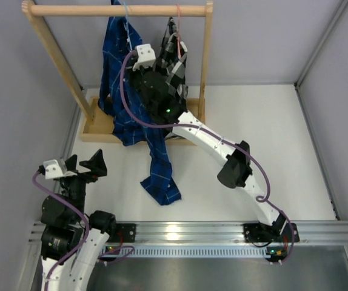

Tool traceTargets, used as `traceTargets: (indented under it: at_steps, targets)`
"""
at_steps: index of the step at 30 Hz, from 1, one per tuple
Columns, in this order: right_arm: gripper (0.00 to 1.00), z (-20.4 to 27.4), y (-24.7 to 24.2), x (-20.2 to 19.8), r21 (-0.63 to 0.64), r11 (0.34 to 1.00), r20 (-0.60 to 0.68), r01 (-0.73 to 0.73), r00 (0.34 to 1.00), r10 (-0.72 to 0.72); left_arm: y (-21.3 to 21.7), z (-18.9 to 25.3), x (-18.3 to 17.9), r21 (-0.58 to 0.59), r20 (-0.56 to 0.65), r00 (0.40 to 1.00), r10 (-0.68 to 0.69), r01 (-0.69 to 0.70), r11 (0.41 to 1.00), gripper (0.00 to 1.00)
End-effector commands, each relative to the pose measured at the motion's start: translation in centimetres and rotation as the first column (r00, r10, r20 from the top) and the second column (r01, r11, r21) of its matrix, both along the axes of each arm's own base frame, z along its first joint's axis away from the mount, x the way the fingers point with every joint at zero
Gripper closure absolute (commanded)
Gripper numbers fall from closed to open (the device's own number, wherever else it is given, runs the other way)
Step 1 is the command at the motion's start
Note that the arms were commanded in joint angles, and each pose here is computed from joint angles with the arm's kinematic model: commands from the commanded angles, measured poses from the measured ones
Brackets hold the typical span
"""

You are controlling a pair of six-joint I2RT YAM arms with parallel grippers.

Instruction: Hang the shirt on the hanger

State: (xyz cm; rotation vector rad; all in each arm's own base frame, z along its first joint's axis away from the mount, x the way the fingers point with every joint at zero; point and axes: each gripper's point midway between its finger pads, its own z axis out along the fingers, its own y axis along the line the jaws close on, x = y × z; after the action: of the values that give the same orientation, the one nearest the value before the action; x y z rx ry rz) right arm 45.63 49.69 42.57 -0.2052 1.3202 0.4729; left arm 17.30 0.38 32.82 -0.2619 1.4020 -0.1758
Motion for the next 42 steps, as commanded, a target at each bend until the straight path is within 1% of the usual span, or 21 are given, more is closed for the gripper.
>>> traceTargets:
  at_steps: [1, 5, 12, 14, 20, 21, 22, 23, 24, 25, 27, 28, 29, 31, 32, 35, 36, 37, 39, 40, 42]
  targets:
    - [1.00, 4.8, -0.9, -1.7, 0.149, 0.989, 0.086, 0.018, 0.996, -0.031, -0.2, 0.6, 0.1, 0.002, 0.022, 1.000, -0.009, 0.009, 1.000, 0.02]
    - [1.00, 4.7, -0.5, -3.1, 0.119, 0.993, 0.080, 0.009, 0.997, -0.018, -0.3, 0.6, 0.1, 0.005, 0.021, 1.000, -0.013, 0.013, 1.000, 0.02]
    - [0.99, 4.4, -0.2, -3.2, 0.086, 0.996, 0.070, -0.006, 0.998, 0.000, -0.2, 0.6, 0.1, 0.005, 0.024, 1.000, -0.009, 0.008, 1.000, 0.02]
    - [0.85, 4.4, -0.2, -3.4, 0.073, 0.997, 0.071, -0.010, 0.997, 0.004, -0.2, 0.6, 0.1, 0.006, 0.022, 1.000, -0.012, 0.011, 1.000, 0.02]
    - [0.79, 4.3, -0.3, -2.9, 0.063, 0.998, 0.080, -0.011, 0.997, 0.006, -0.3, 0.6, 0.1, 0.007, 0.024, 1.000, -0.014, 0.014, 1.000, 0.02]
    - [0.75, 4.3, -0.3, -2.9, 0.061, 0.998, 0.080, -0.010, 0.997, 0.005, -0.3, 0.6, 0.1, 0.008, 0.022, 1.000, -0.014, 0.014, 1.000, 0.02]
    - [0.65, 4.3, -0.2, -3.0, 0.057, 0.998, 0.080, -0.012, 0.997, 0.007, -0.3, 0.6, 0.1, 0.009, 0.022, 1.000, -0.014, 0.014, 1.000, 0.02]
    - [0.59, 4.7, -0.3, -3.4, 0.058, 0.998, 0.084, -0.014, 0.996, 0.009, -0.3, 0.6, 0.1, 0.008, 0.022, 1.000, -0.014, 0.014, 1.000, 0.02]
    - [0.55, 4.7, -0.2, -3.6, 0.047, 0.999, 0.082, -0.022, 0.996, 0.018, -0.3, 0.5, 0.1, 0.008, 0.021, 1.000, -0.014, 0.014, 1.000, 0.02]
    - [0.50, 5.9, -0.4, -4.5, 0.054, 0.998, 0.094, -0.030, 0.995, 0.025, -0.3, 0.6, 0.1, 0.009, 0.021, 1.000, -0.014, 0.014, 1.000, 0.02]
    - [0.48, 6.6, -0.2, -6.1, 0.024, 0.999, 0.107, -0.044, 0.993, 0.041, -0.3, 0.5, 0.3, 0.010, 0.013, 1.000, -0.016, 0.016, 1.000, 0.02]
    - [0.46, 8.8, -1.2, -7.4, 0.044, 0.998, 0.128, -0.052, 0.991, 0.046, -0.3, 0.5, 0.3, 0.010, 0.015, 1.000, -0.016, 0.016, 1.000, 0.02]
    - [0.45, 8.4, -0.8, -8.4, 0.028, 0.997, 0.119, -0.068, 0.991, 0.064, -0.3, 0.5, 0.3, 0.009, 0.015, 1.000, -0.013, 0.013, 1.000, 0.02]
    - [0.38, 11.1, -2.3, -10.7, 0.060, 0.995, 0.137, -0.085, 0.988, 0.076, -0.2, 0.5, 0.3, 0.005, 0.015, 1.000, -0.006, 0.006, 1.000, 0.02]
    - [0.35, 10.7, -2.3, -11.1, 0.044, 0.995, 0.125, -0.087, 0.989, 0.081, 0.0, 0.5, 0.3, 0.002, 0.014, 1.000, 0.005, -0.005, 1.000, 0.02]
    - [0.17, 11.9, -3.9, -13.3, 0.024, 0.996, 0.103, -0.087, 0.991, 0.084, 0.4, 0.4, 0.4, -0.019, 0.005, 1.000, 0.027, -0.027, 0.999, 0.02]
    - [0.06, 12.1, -4.4, -13.8, 0.013, 0.996, 0.091, -0.085, 0.992, 0.083, 0.8, 0.3, 0.5, -0.030, -0.006, 0.998, 0.055, -0.055, 0.998, 0.02]
    - [0.01, 12.7, -5.4, -14.8, -0.003, 0.996, 0.078, -0.090, 0.993, 0.090, 1.0, 0.1, 0.5, -0.038, -0.015, 0.998, 0.069, -0.069, 0.997, 0.02]
    - [0.01, 11.9, -6.1, -15.8, -0.056, 0.993, 0.048, -0.102, 0.993, 0.104, 1.4, -0.3, 1.0, -0.043, -0.047, 0.994, 0.100, -0.102, 0.994, 0.02]
    - [0.00, 13.3, -7.6, -17.0, -0.050, 0.992, 0.054, -0.114, 0.992, 0.117, 1.4, -0.5, 1.3, -0.047, -0.062, 0.992, 0.105, -0.108, 0.993, 0.02]
    - [0.01, 11.2, -8.6, -17.8, -0.132, 0.984, 0.011, -0.123, 0.992, 0.125, 1.1, -1.1, 2.2, -0.035, -0.106, 0.989, 0.101, -0.106, 0.994, 0.02]
